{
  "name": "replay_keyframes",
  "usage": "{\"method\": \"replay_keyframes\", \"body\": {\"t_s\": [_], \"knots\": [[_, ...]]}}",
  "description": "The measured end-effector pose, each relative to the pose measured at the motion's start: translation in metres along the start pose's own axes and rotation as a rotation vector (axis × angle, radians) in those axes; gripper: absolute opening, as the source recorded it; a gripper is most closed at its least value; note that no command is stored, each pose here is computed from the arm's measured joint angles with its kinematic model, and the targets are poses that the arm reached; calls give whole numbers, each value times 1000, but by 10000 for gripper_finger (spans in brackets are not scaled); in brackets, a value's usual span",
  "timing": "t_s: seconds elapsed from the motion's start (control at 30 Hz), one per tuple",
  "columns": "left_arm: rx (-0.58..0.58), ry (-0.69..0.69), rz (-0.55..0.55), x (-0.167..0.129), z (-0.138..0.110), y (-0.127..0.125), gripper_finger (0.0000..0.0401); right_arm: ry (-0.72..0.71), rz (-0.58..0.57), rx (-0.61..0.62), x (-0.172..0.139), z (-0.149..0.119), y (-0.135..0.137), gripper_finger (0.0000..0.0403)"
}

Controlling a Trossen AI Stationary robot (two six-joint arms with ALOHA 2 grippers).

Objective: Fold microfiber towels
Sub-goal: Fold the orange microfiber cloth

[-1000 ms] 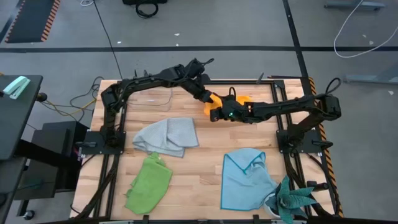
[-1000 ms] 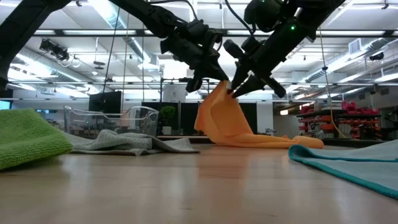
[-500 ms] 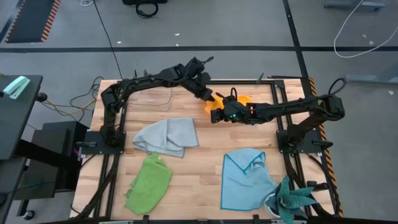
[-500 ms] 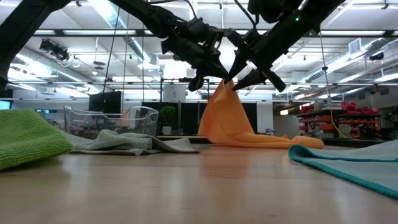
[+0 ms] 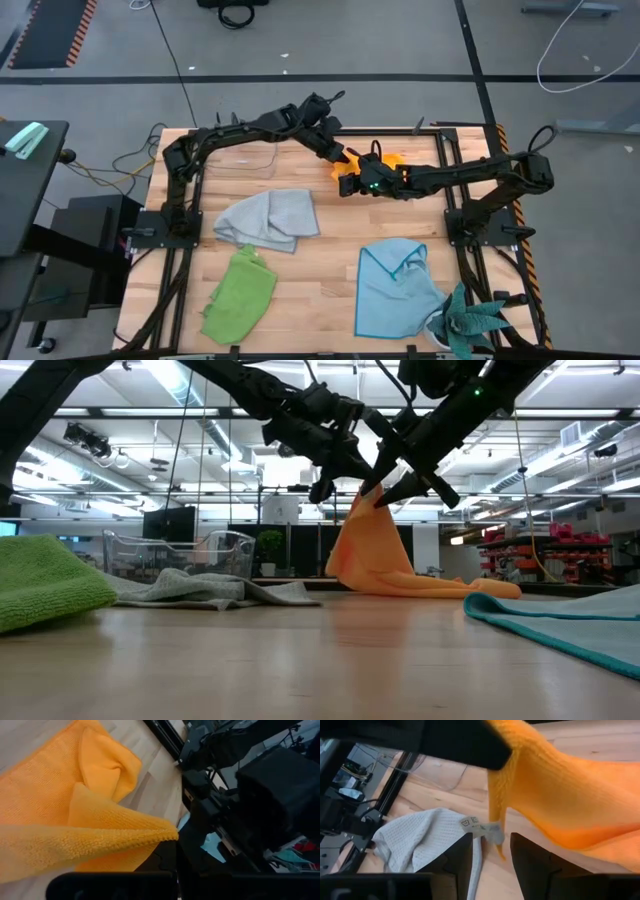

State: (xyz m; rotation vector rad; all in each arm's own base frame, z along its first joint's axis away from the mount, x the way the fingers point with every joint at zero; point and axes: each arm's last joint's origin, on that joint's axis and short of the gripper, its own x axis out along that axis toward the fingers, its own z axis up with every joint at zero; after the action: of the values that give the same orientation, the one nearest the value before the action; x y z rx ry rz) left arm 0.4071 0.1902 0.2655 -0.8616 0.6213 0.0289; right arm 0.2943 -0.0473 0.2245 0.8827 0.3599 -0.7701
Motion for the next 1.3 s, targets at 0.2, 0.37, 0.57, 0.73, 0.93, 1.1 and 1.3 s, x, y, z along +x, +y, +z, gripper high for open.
{"method": "replay_keyframes", "body": {"t_s": [0.2,0.37,0.57,0.73,0.93,1.1,1.3], "knots": [[2,0,-22,2,0,-4,1,-15,-17,15,3,6,-4,139],[4,-6,-28,2,0,-4,1,-22,-25,23,4,9,-6,125],[11,-16,-35,1,2,-4,1,-19,-26,19,3,8,-6,62],[13,-20,-37,1,2,-4,1,-11,-42,6,3,7,-7,9],[30,-28,-34,-3,5,0,8,-64,-57,-27,-5,-1,-1,5],[35,-29,-65,-9,10,5,33,-62,-106,-31,-17,-3,-3,4],[110,-34,-65,-28,13,3,52,-69,-115,-24,-38,6,-7,2]]}}
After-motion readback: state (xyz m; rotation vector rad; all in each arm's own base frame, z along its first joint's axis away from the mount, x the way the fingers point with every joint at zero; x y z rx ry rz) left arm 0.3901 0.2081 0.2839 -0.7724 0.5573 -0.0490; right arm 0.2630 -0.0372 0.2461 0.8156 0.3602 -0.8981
